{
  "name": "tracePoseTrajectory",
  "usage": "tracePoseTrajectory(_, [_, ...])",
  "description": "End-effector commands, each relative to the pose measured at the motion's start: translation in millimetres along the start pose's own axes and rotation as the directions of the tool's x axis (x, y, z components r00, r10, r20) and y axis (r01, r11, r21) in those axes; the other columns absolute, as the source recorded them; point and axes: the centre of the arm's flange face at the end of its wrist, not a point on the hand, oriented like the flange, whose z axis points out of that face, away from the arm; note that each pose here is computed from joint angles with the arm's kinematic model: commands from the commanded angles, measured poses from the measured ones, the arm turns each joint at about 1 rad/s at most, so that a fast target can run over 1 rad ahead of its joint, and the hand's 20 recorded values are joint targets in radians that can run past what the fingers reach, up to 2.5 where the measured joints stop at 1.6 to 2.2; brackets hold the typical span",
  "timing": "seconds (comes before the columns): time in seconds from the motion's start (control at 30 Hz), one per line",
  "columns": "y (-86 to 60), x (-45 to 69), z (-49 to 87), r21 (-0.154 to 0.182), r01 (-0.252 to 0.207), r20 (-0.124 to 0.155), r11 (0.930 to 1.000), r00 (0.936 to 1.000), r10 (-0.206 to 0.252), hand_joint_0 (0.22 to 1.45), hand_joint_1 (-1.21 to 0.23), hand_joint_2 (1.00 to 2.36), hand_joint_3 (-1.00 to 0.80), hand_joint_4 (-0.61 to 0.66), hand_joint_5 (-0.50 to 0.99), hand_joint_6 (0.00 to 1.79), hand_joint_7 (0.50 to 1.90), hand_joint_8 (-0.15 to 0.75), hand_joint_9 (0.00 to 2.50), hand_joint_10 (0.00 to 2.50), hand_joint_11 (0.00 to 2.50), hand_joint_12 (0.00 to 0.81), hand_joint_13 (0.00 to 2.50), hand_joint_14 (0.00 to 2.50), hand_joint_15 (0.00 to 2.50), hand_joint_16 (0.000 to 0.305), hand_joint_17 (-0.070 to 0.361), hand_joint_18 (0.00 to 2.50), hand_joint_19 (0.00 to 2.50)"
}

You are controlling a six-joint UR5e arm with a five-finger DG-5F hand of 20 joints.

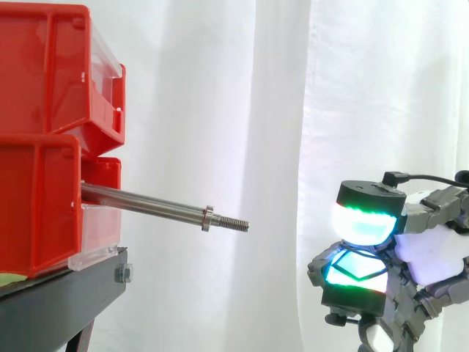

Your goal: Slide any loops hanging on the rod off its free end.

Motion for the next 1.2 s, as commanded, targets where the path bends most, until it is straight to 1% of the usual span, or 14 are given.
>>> tracePoseTrajectory(0.0, [0.0, 0.1, 0.0, 0.000, 0.000, 0.000, 1.0000, 1.0000, 0.000, 0.53, -0.49, 1.00, -0.50, 0.17, -0.14, 0.82, 1.30, 0.320, 1.02, 0.01, 0.32, 0.273, 0.86, 0.01, 0.13, 0.044, 0.098, 0.75, 0.33])
tracePoseTrajectory(0.03, [-0.2, 0.3, 0.6, 0.000, 0.000, -0.002, 1.0000, 1.0000, 0.000, 0.50, -0.50, 1.00, -0.50, 0.17, -0.14, 0.82, 1.28, 0.326, 1.02, 0.01, 0.32, 0.279, 0.87, 0.01, 0.14, 0.045, 0.102, 0.76, 0.33])
tracePoseTrajectory(0.2, [0.0, 0.1, 0.0, 0.000, 0.000, 0.000, 1.0000, 1.0000, 0.000, 0.49, -0.53, 1.00, -0.50, 0.19, -0.14, 0.82, 1.26, 0.331, 1.03, 0.01, 0.32, 0.288, 0.87, 0.00, 0.13, 0.047, 0.106, 0.78, 0.32])
tracePoseTrajectory(0.37, [0.0, 0.3, 0.0, 0.000, 0.000, -0.002, 1.0000, 1.0000, 0.000, 0.57, -0.57, 1.00, -0.50, 0.17, -0.13, 0.80, 1.30, 0.314, 1.02, 0.01, 0.33, 0.269, 0.85, 0.01, 0.13, 0.042, 0.095, 0.75, 0.34])
tracePoseTrajectory(0.5, [0.0, 0.1, 0.0, 0.000, 0.000, 0.000, 1.0000, 1.0000, 0.000, 0.57, -0.62, 1.01, -0.34, 0.15, -0.13, 0.80, 1.35, 0.313, 1.01, 0.01, 0.33, 0.268, 0.86, 0.01, 0.14, 0.042, 0.094, 0.75, 0.33])
tracePoseTrajectory(0.53, [0.0, 0.1, 0.0, 0.000, 0.000, 0.000, 1.0000, 1.0000, 0.000, 0.57, -0.63, 1.01, -0.33, 0.15, -0.13, 0.80, 1.36, 0.312, 1.01, 0.01, 0.33, 0.266, 0.86, 0.01, 0.13, 0.042, 0.094, 0.75, 0.34])
tracePoseTrajectory(0.6, [0.0, 0.1, 0.0, 0.000, 0.000, 0.000, 1.0000, 1.0000, 0.000, 0.56, -0.65, 1.02, -0.24, 0.14, -0.14, 0.80, 1.42, 0.316, 1.00, 0.01, 0.33, 0.268, 0.86, 0.01, 0.14, 0.042, 0.095, 0.75, 0.33])
tracePoseTrajectory(0.63, [0.0, 0.1, 0.0, 0.000, 0.000, 0.000, 1.0000, 1.0000, 0.000, 0.56, -0.66, 1.02, -0.23, 0.13, -0.15, 0.82, 1.39, 0.315, 0.99, 0.01, 0.33, 0.271, 0.86, 0.01, 0.14, 0.042, 0.095, 0.75, 0.33])
tracePoseTrajectory(0.77, [-0.3, -0.8, -0.4, 0.002, -0.001, 0.000, 1.0000, 1.0000, 0.001, 0.56, -0.68, 1.02, -0.18, 0.13, -0.16, 0.84, 1.37, 0.312, 0.96, 0.01, 0.33, 0.272, 0.85, 0.01, 0.14, 0.043, 0.096, 0.75, 0.32])
tracePoseTrajectory(0.8, [-0.3, -0.8, -0.4, 0.002, -0.001, 0.000, 1.0000, 1.0000, 0.001, 0.56, -0.68, 1.02, -0.18, 0.12, -0.16, 0.85, 1.35, 0.307, 0.95, 0.01, 0.32, 0.272, 0.84, 0.01, 0.14, 0.043, 0.098, 0.74, 0.33])
tracePoseTrajectory(0.93, [0.8, 0.6, 0.2, -0.002, 0.000, -0.006, 1.0000, 1.0000, 0.000, 0.56, -0.72, 1.02, -0.24, 0.15, -0.18, 0.85, 1.34, 0.301, 0.92, 0.01, 0.30, 0.269, 0.83, 0.01, 0.14, 0.043, 0.098, 0.73, 0.33])
tracePoseTrajectory(1.0, [-0.3, -0.3, -0.4, 0.001, -0.001, -0.005, 1.0000, 1.0000, 0.001, 0.55, -0.74, 1.01, -0.33, 0.17, -0.19, 0.85, 1.32, 0.304, 0.92, 0.01, 0.32, 0.271, 0.83, 0.01, 0.14, 0.044, 0.099, 0.74, 0.33])
tracePoseTrajectory(1.13, [-0.1, -0.3, -0.2, -0.001, 0.000, -0.005, 1.0000, 1.0000, 0.000, 0.53, -0.73, 1.00, -0.48, 0.18, -0.19, 0.85, 1.27, 0.305, 0.92, 0.01, 0.32, 0.275, 0.83, 0.00, 0.13, 0.045, 0.101, 0.74, 0.32])
tracePoseTrajectory(1.17, [-0.1, -0.3, -0.2, -0.001, 0.000, -0.005, 1.0000, 1.0000, 0.000, 0.53, -0.73, 1.00, -0.48, 0.18, -0.19, 0.85, 1.27, 0.307, 0.92, 0.01, 0.32, 0.276, 0.83, 0.01, 0.14, 0.045, 0.101, 0.74, 0.32])
